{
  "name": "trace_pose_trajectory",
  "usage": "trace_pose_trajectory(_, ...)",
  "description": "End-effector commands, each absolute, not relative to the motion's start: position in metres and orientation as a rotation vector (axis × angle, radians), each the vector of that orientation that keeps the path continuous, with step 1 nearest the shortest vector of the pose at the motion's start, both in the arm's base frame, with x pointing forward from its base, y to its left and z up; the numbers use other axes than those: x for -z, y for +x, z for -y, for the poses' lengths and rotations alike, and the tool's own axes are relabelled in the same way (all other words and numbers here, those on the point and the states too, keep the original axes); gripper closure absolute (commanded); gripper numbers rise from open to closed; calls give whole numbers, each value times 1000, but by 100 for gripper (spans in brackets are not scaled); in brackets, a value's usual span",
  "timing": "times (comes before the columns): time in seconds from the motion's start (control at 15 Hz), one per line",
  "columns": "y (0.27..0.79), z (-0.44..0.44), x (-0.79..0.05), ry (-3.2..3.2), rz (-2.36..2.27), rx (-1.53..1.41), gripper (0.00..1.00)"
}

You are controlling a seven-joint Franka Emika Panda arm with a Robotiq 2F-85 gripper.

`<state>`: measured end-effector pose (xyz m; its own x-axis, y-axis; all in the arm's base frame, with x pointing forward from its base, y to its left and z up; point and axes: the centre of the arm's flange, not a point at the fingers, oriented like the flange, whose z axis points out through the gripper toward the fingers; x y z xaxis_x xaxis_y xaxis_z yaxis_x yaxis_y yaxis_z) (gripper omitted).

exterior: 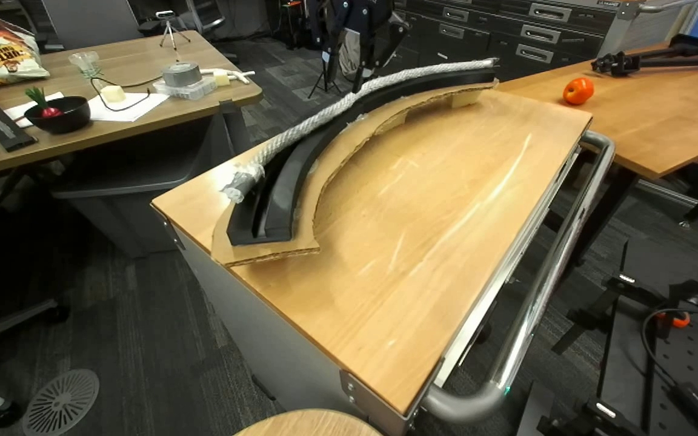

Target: Place the white rope on the curved black board

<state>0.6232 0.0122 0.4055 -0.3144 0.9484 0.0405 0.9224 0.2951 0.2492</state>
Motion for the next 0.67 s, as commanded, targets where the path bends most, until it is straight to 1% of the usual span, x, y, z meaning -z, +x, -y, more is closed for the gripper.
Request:
trace_pose_trajectory(0.0,625,-42,-417,1749,-2416,-336,88)
trace_pose_trajectory(0.07,627,-52,-417,1741,-2416,-323,47)
trace_pose_trajectory(0.13,628,-62,-416,1735,-2420,-311,52)
trace_pose_trajectory(0.2,630,-71,-415,1724,-2423,-297,52)
trace_pose_trajectory(0.33,633,-92,-412,1707,-2433,-277,39)
trace_pose_trajectory(0.4,634,-101,-411,1695,-2442,-264,30)
trace_pose_trajectory(0.53,637,-120,-407,1681,-2458,-247,16)
trace_pose_trajectory(0.6,637,-129,-405,1673,-2469,-242,8)
